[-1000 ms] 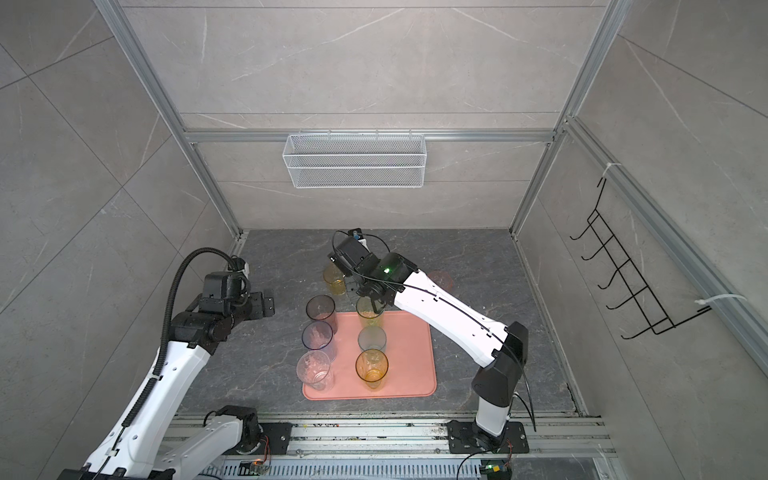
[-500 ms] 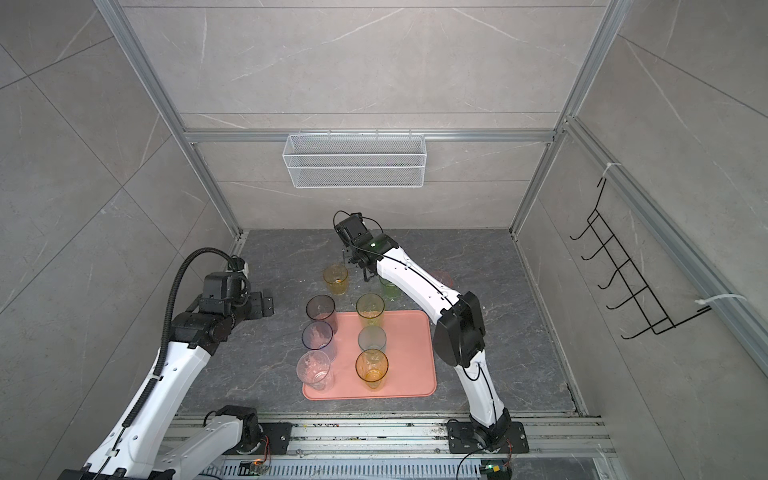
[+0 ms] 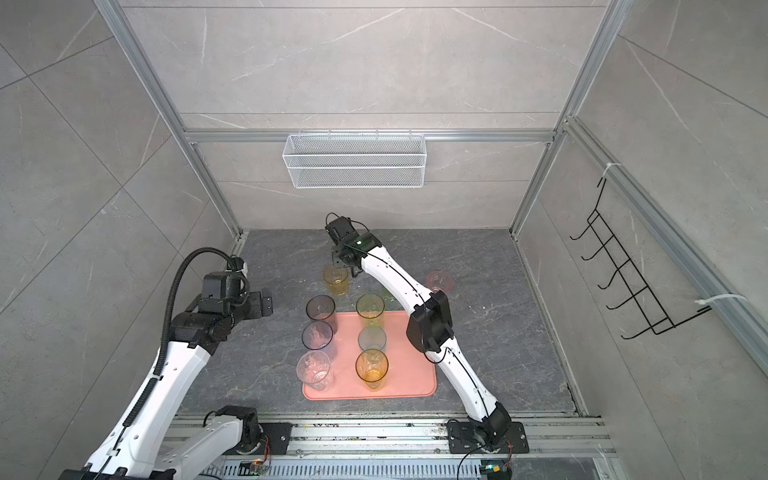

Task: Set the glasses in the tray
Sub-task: 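Lower the right gripper into the yellow cup's rim and close it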

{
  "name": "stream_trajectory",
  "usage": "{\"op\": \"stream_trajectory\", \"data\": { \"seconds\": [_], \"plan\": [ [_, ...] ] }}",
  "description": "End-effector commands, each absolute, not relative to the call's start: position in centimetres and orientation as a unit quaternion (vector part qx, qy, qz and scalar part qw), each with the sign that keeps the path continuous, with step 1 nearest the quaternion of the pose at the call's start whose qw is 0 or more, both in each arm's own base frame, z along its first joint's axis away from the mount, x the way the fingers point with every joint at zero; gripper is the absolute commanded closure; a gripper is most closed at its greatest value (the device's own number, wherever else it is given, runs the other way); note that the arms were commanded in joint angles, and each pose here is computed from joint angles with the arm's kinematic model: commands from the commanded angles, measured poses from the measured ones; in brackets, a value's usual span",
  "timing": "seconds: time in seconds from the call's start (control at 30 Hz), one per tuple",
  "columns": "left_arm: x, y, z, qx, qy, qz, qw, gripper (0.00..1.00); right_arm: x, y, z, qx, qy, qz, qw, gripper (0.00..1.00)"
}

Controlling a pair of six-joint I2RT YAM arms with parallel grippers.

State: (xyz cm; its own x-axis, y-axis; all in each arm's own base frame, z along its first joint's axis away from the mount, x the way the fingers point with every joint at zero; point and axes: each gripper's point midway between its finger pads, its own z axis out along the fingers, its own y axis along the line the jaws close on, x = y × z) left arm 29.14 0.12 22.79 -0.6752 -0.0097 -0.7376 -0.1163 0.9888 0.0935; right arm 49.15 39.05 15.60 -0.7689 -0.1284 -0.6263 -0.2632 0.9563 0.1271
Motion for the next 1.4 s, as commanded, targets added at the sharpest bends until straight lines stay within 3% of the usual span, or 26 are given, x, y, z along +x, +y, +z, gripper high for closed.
{"op": "stream_trajectory", "data": {
  "seconds": [0.0,0.43,1.07,1.37],
  "plan": [
    [29.5,0.4,23.4,-0.032,0.907,0.073,0.414,0.01,48.7,39.1,13.2,-0.097,0.946,0.106,0.290,0.47],
    [29.5,0.3,23.4,-0.032,0.907,0.071,0.414,0.01,48.4,39.4,9.2,-0.096,0.957,0.106,0.252,0.48],
    [29.5,0.3,23.3,-0.032,0.908,0.072,0.413,0.01,48.6,40.4,8.1,-0.092,0.957,0.131,0.242,0.67],
    [29.5,0.4,23.3,-0.033,0.908,0.075,0.412,0.01,48.8,40.5,7.7,-0.089,0.957,0.138,0.239,0.81]
  ]
}}
